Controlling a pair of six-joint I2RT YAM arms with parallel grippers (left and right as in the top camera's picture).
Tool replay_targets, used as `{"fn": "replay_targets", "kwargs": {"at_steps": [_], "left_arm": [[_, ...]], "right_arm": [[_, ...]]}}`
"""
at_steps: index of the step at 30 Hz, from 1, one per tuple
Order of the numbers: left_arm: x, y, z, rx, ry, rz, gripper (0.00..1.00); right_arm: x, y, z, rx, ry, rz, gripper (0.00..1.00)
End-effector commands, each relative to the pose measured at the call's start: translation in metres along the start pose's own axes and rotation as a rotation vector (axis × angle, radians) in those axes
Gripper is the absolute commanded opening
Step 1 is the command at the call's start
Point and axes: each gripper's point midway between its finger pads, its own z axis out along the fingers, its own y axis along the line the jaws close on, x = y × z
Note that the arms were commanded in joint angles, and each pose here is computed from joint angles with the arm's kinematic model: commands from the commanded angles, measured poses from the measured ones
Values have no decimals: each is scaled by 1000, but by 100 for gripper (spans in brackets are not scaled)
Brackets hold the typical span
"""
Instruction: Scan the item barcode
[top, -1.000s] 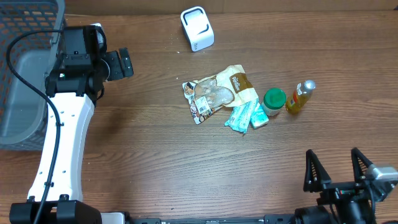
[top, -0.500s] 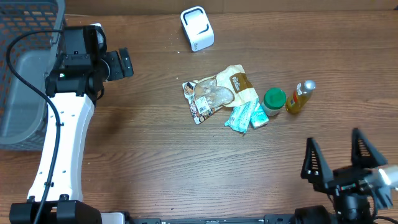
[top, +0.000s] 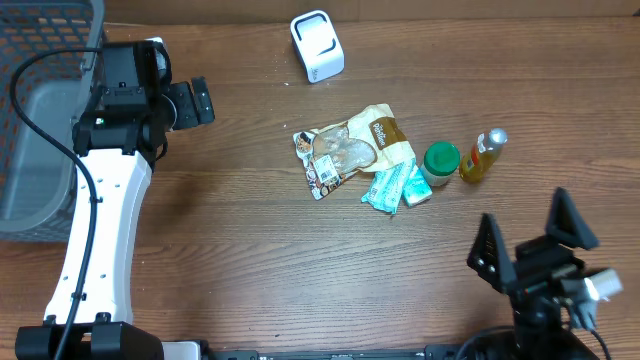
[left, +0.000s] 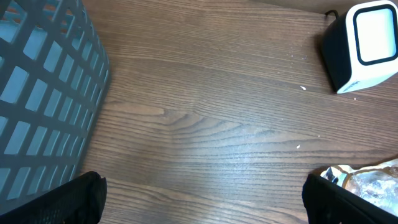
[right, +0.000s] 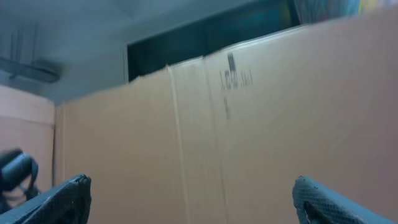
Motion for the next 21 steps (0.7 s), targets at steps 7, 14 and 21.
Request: {"fn": "replay_targets", "kwargs": {"at_steps": [7,14,21], "left_arm": [[-5,4,-1,-15,-11,18,100],[-5,4,-1,-15,-11,18,100],[-5,4,-1,-15,-11,18,100]], "right_arm": [[86,-20,-18,47,194,27,100],[145,-34,-38,115,443,49,100],[182,-41,-61,131,623,-21,100]]}}
